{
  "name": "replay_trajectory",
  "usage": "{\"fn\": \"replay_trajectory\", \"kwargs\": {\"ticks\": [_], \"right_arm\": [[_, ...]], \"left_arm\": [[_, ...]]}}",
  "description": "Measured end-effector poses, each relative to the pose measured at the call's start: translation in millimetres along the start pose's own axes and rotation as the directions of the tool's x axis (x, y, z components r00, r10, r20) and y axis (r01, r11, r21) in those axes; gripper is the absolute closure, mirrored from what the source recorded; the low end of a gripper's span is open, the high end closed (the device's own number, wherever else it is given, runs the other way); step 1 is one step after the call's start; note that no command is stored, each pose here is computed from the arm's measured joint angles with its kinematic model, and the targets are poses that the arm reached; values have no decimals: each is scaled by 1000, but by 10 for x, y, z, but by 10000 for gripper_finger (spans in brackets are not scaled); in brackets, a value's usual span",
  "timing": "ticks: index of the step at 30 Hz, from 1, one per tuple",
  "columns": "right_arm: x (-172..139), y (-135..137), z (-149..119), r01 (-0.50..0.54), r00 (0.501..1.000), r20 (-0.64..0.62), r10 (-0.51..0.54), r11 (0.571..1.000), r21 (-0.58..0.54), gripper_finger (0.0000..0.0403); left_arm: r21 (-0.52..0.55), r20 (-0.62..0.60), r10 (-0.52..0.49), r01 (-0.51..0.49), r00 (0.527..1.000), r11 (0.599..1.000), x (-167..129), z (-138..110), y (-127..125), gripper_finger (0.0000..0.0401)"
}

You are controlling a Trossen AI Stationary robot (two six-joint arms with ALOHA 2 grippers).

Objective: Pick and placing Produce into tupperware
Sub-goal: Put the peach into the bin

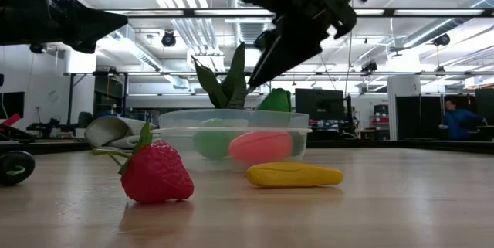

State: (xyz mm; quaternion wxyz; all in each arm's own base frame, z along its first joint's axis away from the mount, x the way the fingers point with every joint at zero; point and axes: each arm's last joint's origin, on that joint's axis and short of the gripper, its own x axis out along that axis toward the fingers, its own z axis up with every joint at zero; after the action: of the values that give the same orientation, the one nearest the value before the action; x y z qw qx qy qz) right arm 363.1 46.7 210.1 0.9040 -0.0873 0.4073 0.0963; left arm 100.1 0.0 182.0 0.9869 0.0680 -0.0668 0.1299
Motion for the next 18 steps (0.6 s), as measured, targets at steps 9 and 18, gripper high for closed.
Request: {"fn": "replay_trajectory", "kwargs": {"ticks": [9, 18], "right_arm": [[-787, 215, 5, -20, 1000, -2, 20, 995, 98, 241], [-1454, 912, -117, 85, 996, 36, -87, 995, 54, 254]], "left_arm": [[0, 1, 0, 0, 1000, 1000, -1, 1, 0, 401], [9, 2, -2, 2, 1000, 1000, -1, 3, 0, 401]]}}
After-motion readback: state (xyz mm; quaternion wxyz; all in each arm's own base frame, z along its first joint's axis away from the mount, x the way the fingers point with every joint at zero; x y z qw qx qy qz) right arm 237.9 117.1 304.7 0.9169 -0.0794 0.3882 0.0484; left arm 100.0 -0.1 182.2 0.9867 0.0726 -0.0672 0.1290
